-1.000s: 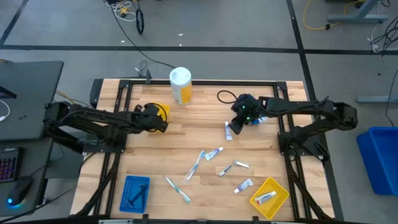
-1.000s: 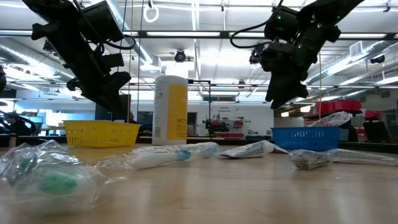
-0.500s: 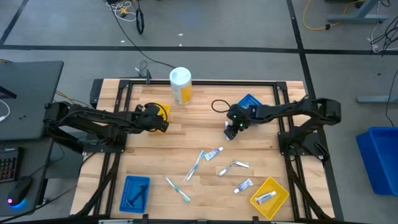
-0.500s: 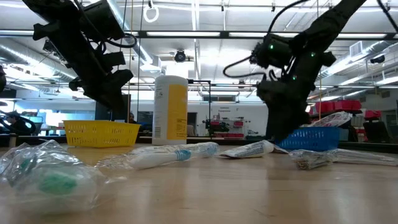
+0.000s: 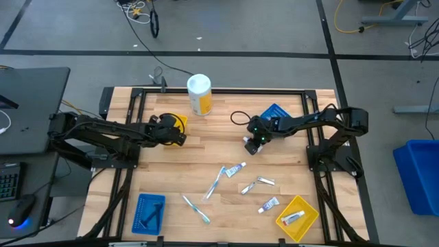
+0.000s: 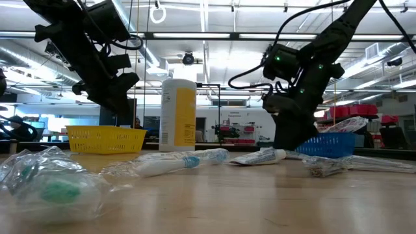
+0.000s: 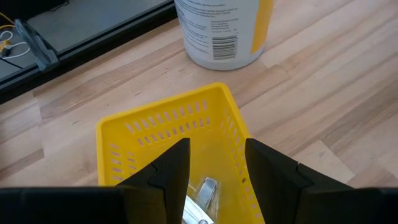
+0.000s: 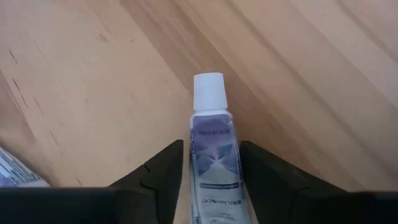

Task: Pick & Place Travel size toiletries
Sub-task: Put the white toothpaste into the bottom yellow bin

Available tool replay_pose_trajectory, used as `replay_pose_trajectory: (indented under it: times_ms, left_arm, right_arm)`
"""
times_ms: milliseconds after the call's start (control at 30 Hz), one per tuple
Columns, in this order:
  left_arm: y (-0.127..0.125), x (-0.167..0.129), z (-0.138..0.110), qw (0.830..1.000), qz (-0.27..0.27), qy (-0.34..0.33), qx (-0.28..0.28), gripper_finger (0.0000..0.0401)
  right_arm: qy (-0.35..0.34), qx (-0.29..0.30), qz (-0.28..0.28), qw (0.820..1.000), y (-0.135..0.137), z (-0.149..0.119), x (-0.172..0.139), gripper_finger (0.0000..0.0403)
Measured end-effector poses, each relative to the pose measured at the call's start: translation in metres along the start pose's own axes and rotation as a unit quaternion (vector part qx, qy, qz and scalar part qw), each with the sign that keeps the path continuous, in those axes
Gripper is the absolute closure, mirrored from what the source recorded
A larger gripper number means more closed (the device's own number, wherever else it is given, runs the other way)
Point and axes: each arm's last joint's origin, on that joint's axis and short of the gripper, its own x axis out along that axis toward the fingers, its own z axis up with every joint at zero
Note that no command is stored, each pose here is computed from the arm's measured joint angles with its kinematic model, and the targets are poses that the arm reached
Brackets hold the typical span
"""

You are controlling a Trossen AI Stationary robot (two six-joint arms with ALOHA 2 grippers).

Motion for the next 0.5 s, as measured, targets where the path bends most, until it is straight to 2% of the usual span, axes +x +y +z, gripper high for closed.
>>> replay_pose_trajectory:
  times_ms: [233, 500]
  left_arm:
    - [0.0, 0.0, 0.0, 1.0, 0.0, 0.0, 0.0, 0.0239]
    - [0.0, 0.0, 0.0, 1.0, 0.0, 0.0, 0.0, 0.0239]
  right_arm:
    - [0.003, -0.032, -0.004, 0.999, -0.0005, -0.0007, 0.0002, 0.0285]
    - [0.0, -0.053, 0.004, 0.999, 0.0004, -0.0004, -0.0016, 0.0309]
